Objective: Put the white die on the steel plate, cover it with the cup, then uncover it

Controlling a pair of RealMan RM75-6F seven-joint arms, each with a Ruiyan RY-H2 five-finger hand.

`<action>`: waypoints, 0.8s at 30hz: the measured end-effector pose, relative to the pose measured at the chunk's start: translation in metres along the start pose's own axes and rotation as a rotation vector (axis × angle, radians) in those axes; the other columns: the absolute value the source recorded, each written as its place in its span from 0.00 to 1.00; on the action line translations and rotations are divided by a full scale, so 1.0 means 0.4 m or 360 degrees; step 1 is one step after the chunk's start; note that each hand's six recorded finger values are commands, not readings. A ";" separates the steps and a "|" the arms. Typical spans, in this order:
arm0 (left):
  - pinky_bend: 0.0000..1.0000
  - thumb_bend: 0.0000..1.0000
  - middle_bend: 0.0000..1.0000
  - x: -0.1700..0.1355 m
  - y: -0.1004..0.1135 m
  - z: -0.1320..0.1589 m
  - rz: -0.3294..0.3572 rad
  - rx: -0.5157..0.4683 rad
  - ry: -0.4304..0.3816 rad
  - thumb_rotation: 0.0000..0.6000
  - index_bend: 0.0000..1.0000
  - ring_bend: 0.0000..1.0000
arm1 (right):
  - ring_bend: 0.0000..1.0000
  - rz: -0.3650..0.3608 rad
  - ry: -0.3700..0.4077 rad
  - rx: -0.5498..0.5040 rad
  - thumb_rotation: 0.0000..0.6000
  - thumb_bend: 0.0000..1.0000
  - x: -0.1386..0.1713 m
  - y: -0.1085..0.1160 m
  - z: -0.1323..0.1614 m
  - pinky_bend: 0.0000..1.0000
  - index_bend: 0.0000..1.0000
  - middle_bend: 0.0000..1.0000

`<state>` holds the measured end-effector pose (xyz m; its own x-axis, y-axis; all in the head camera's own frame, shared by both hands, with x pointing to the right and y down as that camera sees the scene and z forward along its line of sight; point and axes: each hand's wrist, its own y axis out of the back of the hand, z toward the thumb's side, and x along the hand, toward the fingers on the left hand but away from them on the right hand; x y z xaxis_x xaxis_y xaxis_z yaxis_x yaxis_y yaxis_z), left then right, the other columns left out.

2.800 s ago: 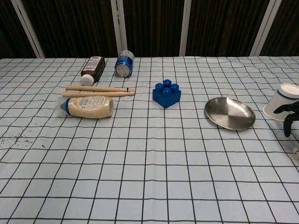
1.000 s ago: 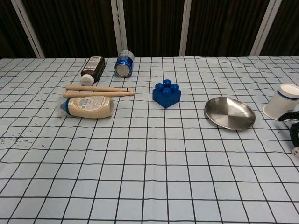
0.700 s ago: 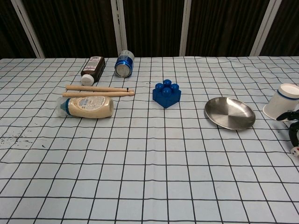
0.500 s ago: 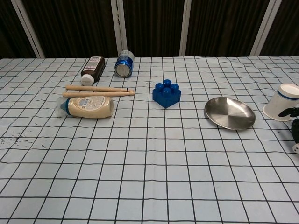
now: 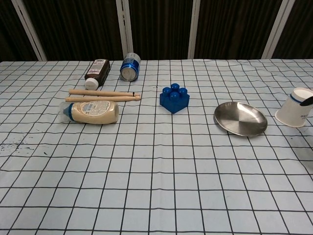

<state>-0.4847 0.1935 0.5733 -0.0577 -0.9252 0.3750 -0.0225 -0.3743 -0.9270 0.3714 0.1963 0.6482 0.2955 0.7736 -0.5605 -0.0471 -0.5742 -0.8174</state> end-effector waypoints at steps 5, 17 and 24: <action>0.10 0.47 0.00 0.003 -0.002 0.002 -0.0017 -0.0015 -0.0013 1.00 0.19 0.00 | 0.14 -0.0061 0.0041 0.0023 1.00 0.41 -0.025 0.055 0.044 0.00 0.58 0.13; 0.10 0.47 0.00 0.006 -0.004 0.003 -0.0022 -0.0007 -0.0023 1.00 0.19 0.00 | 0.15 0.0052 0.0139 0.0051 1.00 0.41 -0.190 0.084 0.137 0.00 0.58 0.13; 0.10 0.47 0.00 0.008 -0.015 0.012 -0.0037 0.0015 -0.0030 1.00 0.19 0.00 | 0.14 0.0140 0.0172 0.0041 1.00 0.42 -0.303 0.058 0.183 0.00 0.58 0.13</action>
<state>-0.4801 0.1923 0.5800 -0.0383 -0.9172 0.3966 -0.0141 -0.3964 -0.9180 0.2646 0.1088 0.6877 0.3904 0.6863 -0.6137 -0.1017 -0.6304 -0.7696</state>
